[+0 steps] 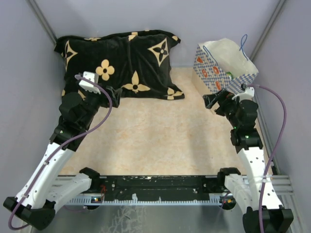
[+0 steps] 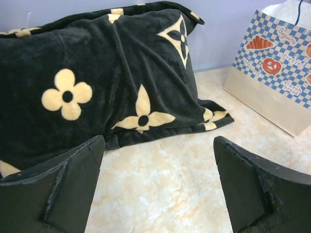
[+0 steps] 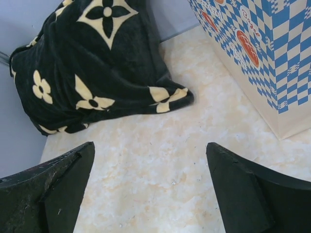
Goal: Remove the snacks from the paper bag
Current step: Adjust the paper bag at the center of the board.
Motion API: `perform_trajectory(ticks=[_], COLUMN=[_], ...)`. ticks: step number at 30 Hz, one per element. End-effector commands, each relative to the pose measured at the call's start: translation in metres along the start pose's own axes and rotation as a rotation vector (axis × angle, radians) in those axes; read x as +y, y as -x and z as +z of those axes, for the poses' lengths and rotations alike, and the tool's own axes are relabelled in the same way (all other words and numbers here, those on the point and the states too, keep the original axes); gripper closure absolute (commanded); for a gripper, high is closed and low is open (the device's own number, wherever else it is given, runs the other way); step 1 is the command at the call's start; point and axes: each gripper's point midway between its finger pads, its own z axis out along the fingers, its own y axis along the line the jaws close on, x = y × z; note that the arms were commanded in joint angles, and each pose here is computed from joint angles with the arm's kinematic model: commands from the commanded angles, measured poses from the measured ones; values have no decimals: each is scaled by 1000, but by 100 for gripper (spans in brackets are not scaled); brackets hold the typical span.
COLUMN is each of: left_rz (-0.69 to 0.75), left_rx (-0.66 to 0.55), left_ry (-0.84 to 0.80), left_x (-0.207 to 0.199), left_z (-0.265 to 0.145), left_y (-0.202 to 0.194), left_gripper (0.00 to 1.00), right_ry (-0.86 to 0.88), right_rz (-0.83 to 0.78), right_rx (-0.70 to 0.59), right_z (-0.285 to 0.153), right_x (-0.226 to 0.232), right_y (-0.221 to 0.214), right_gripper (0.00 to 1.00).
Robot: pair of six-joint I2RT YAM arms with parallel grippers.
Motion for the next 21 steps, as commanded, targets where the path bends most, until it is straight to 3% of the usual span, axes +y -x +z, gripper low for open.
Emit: perform_trajectory(ticks=[1, 7, 15, 20, 21], left_rz=[-17, -40, -62, -63, -64], left_rx=[12, 34, 64, 86, 88], left_ry=[-31, -83, -149, -179, -184], left_x=[-5, -15, -28, -34, -35], left_z=[1, 5, 15, 23, 25], left_y=[-3, -13, -21, -23, -22], left_gripper=[1, 0, 0, 0, 0], right_ry=[42, 39, -118, -86, -79], right_rz=[25, -114, -304, -415, -419], right_rx=[-38, -63, -101, 32, 112], right_z=[-7, 1, 48, 93, 109], right_x=[13, 23, 27, 47, 40], right_y=[17, 50, 139, 173, 159], right_gripper=[1, 1, 1, 1, 1])
